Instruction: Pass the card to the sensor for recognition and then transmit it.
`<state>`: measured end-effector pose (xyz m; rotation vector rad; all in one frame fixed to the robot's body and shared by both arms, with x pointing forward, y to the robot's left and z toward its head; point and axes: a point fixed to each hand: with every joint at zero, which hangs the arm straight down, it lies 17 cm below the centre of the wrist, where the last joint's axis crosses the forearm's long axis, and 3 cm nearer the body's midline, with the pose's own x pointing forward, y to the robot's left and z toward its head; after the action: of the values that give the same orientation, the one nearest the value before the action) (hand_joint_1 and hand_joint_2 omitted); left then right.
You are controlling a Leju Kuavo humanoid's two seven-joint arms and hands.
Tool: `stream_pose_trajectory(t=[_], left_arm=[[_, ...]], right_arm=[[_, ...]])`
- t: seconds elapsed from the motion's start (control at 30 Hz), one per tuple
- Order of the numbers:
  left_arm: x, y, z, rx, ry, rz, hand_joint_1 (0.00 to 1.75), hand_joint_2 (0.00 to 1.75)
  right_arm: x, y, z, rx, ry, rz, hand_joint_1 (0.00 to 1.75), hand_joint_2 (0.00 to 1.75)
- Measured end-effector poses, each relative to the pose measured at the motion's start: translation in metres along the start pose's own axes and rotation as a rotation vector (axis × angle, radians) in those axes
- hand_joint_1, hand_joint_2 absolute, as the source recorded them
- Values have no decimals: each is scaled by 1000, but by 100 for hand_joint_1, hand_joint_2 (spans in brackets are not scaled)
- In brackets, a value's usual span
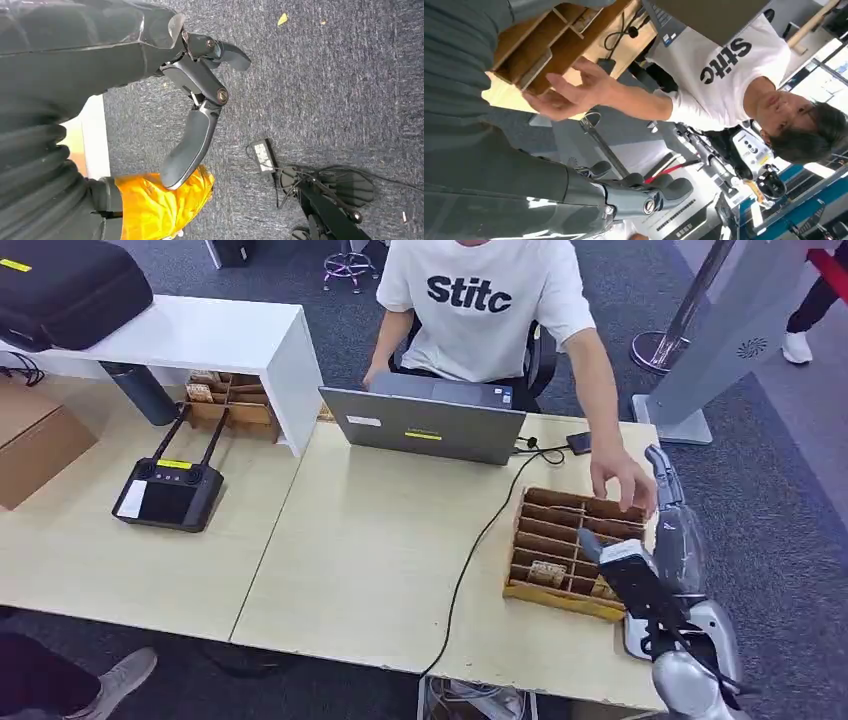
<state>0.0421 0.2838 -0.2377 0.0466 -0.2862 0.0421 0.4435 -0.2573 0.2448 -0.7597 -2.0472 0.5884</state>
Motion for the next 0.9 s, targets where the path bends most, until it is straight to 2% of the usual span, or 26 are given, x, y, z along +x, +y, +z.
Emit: stream_pose_trajectory(t=[0.23, 0.47, 0.63, 0.8, 0.87, 0.9], left_arm=[[-1, -1, 0, -4, 6, 11, 0, 175], [-2, -2, 0, -8, 14, 3, 0, 175], [-2, -2, 0, -10, 14, -11, 0, 175], [-2, -2, 0, -9, 15, -15, 0, 175], [-1, -1, 0, -8, 8, -28, 0, 175], [-1, -1, 0, -7, 5, -30, 0, 175]], right_arm=[[-6, 2, 1, 8, 15, 61, 0, 175], [-8, -5, -9, -20, -43, 329, 0, 175], [-12, -4, -14, -17, -61, 394, 0, 175], [-13, -2, -13, -12, -56, 378, 0, 175], [-16, 10, -6, 47, -6, 78, 0, 175], [-15, 11, -4, 53, -7, 60, 0, 175]])
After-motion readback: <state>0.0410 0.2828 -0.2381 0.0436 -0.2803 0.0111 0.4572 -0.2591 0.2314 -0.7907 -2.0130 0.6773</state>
